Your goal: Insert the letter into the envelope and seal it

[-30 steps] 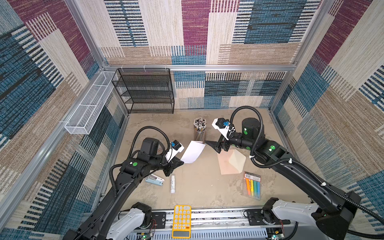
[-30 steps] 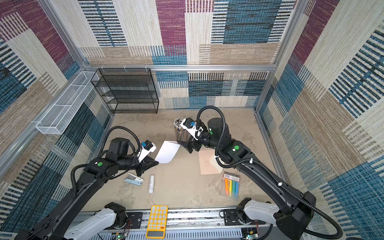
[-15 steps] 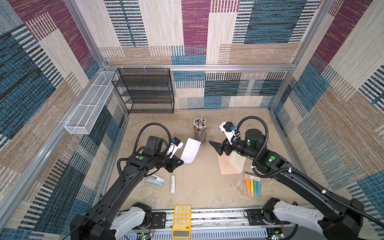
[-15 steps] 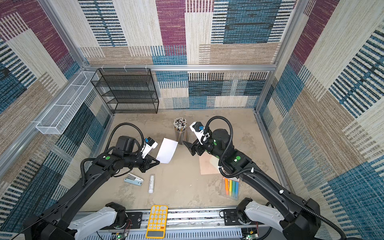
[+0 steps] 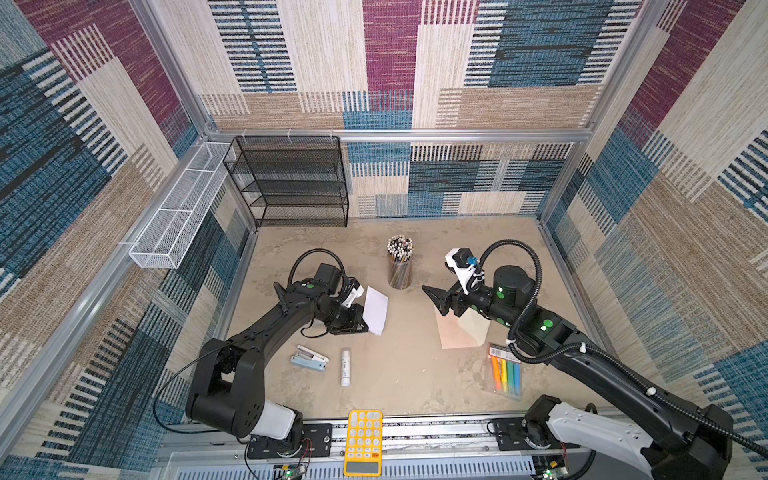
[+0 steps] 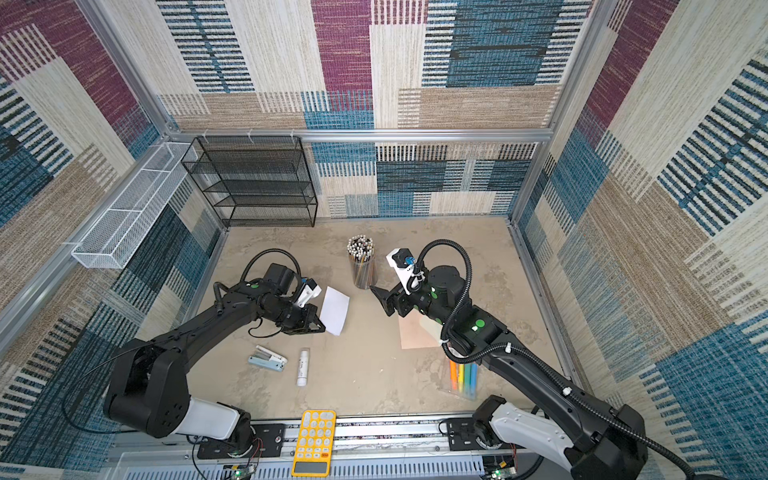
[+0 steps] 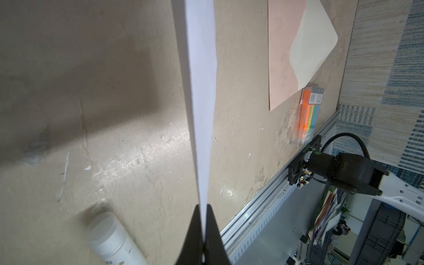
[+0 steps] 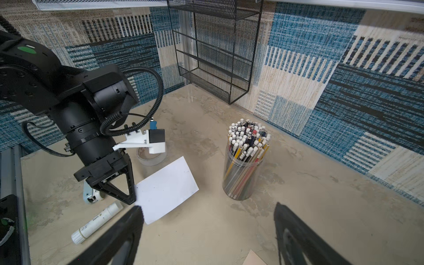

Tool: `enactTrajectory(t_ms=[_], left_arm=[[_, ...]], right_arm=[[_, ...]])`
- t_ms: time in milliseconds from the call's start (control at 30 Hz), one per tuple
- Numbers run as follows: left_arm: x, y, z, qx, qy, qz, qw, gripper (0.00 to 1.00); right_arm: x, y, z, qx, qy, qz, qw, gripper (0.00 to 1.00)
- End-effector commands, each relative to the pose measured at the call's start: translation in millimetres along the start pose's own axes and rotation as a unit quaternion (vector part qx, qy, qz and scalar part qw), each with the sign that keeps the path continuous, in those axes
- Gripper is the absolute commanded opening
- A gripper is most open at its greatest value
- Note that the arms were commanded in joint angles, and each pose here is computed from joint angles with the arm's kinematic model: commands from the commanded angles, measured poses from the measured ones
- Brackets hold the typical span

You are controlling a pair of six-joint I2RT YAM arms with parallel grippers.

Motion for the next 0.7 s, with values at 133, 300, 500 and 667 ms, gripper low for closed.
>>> enactTrajectory(t_ms=[133, 300, 500, 667], left_arm=[[13, -15, 9, -0.079, -0.017, 0.010, 0.997, 0.00], [22, -28, 16, -0.098, -0.036, 0.007, 0.995, 0.00], [27, -36, 25, -0.115, -0.044, 0.010, 0.992, 0.00], [27, -35, 42, -0.133, -0.069, 0.015, 0.989, 0.00]], right_arm=[[-4, 0, -2, 0.011, 0.014, -0.010, 1.000, 0.91], [-9, 2, -3, 0.013, 0.023, -0.015, 1.000, 0.92], [-16, 1, -6, 0.014, 0.036, -0.019, 0.999, 0.91], [-19, 4, -6, 0.015, 0.043, -0.016, 0.999, 0.91]])
Point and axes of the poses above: each gripper's point midway between its finger pads, its own x axis out along the fingers, its own z axis along the line the jaws close on, y = z × x, the point moved 5 cm from there along -x, back along the fingers, and after that the axes turned 11 degrees about -x, right-handed, at the moved point
